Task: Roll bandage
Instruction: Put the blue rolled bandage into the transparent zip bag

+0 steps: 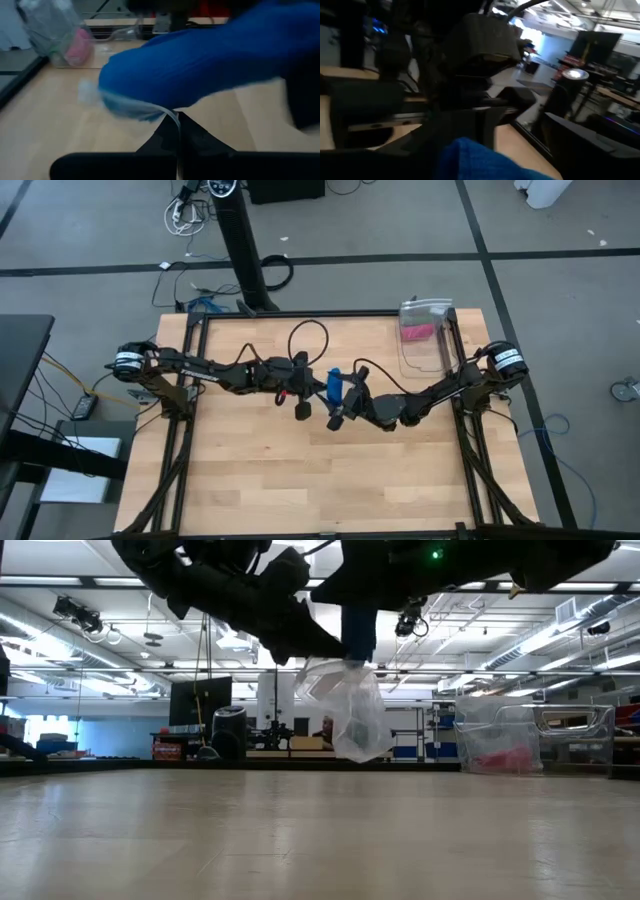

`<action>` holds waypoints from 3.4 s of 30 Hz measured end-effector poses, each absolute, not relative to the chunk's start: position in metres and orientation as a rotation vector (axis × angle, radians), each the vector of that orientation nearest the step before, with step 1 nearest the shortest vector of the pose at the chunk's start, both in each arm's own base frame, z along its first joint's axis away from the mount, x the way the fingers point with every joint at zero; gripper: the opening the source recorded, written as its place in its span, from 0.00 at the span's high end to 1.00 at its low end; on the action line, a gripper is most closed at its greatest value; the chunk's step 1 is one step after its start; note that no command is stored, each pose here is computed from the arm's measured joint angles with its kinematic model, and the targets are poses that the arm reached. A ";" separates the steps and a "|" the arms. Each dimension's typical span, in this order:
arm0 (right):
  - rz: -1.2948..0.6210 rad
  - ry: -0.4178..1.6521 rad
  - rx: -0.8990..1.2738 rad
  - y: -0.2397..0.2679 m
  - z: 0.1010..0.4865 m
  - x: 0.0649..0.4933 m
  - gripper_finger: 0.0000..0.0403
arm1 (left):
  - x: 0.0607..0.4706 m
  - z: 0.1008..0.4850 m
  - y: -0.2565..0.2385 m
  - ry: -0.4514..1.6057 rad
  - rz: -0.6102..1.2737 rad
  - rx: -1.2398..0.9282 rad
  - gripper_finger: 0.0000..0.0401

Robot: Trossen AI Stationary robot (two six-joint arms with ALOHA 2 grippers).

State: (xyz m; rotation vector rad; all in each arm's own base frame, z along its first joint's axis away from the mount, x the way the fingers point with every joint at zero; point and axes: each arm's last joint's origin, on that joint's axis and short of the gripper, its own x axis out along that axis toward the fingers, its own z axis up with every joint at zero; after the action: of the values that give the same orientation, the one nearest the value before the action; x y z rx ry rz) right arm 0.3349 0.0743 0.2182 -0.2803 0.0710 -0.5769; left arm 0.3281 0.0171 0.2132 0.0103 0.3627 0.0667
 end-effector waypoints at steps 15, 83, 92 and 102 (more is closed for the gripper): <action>-0.683 0.083 -0.279 0.072 0.246 0.334 0.77 | 0.306 0.181 0.011 0.285 0.011 -0.072 1.00; -0.622 0.177 0.000 0.043 0.230 0.335 0.99 | 0.304 0.196 -0.004 0.172 0.603 0.177 1.00; -0.595 0.262 -0.050 0.051 0.222 0.331 1.00 | 0.305 0.193 0.002 0.173 0.492 0.084 0.94; -0.684 0.240 -0.086 0.049 0.225 0.330 1.00 | 0.306 0.192 0.000 0.192 0.448 0.149 0.67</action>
State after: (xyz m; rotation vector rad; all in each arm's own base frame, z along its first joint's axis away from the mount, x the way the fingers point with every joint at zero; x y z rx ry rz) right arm 0.3304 0.0492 0.2250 -0.0857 0.2397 -0.6844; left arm 0.3059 -0.0004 0.1924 0.1486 0.1918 0.4479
